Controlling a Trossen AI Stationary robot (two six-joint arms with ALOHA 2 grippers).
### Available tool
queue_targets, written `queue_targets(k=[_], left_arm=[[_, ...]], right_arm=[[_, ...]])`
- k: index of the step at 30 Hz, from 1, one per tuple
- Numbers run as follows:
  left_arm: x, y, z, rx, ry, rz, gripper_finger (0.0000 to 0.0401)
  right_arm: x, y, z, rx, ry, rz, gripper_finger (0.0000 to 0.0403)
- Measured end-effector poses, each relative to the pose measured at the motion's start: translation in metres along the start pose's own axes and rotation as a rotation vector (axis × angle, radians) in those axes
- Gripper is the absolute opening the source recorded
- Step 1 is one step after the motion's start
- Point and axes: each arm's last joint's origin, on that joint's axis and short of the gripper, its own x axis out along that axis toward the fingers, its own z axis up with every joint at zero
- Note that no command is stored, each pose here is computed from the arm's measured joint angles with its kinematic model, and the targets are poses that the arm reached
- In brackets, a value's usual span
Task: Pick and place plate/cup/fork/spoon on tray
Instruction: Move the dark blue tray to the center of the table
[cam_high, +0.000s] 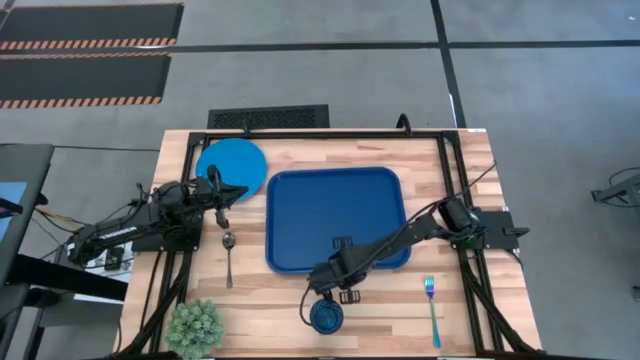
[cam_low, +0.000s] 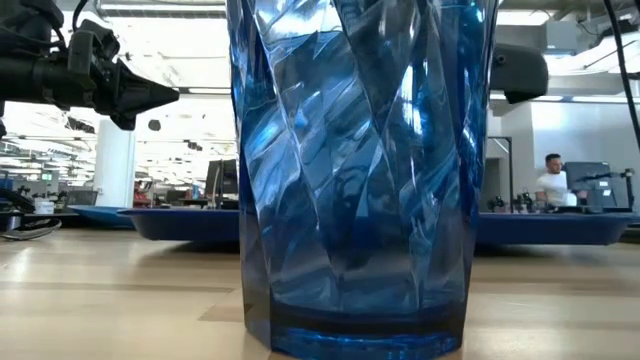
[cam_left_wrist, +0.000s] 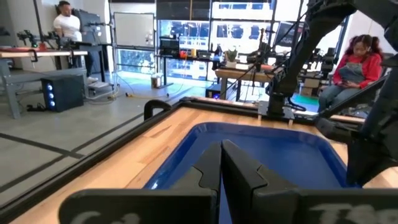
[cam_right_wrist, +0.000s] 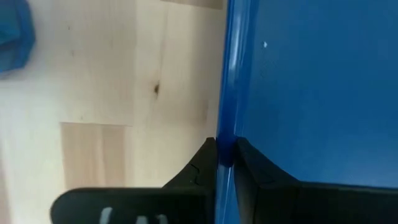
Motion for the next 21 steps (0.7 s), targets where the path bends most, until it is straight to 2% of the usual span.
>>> queue_targets(k=[8,17,21], left_arm=[[0.0000,0.0000,-0.0001,0.000,0.001,0.001,0.0000],[0.0000,0.0000,-0.0002,0.000,0.001,0.001,0.0000],[0.0000,0.0000,-0.0001,0.000,0.001,0.001,0.0000]], right_arm=[[-0.0008,0.0072,-0.0006,0.046,0.002,0.059,0.0040],[-0.0011,0.0094,0.0001,0.108,-0.008,0.065,0.0040],[-0.0009,0.0078,-0.0009,0.128,0.004,0.053,0.0054]])
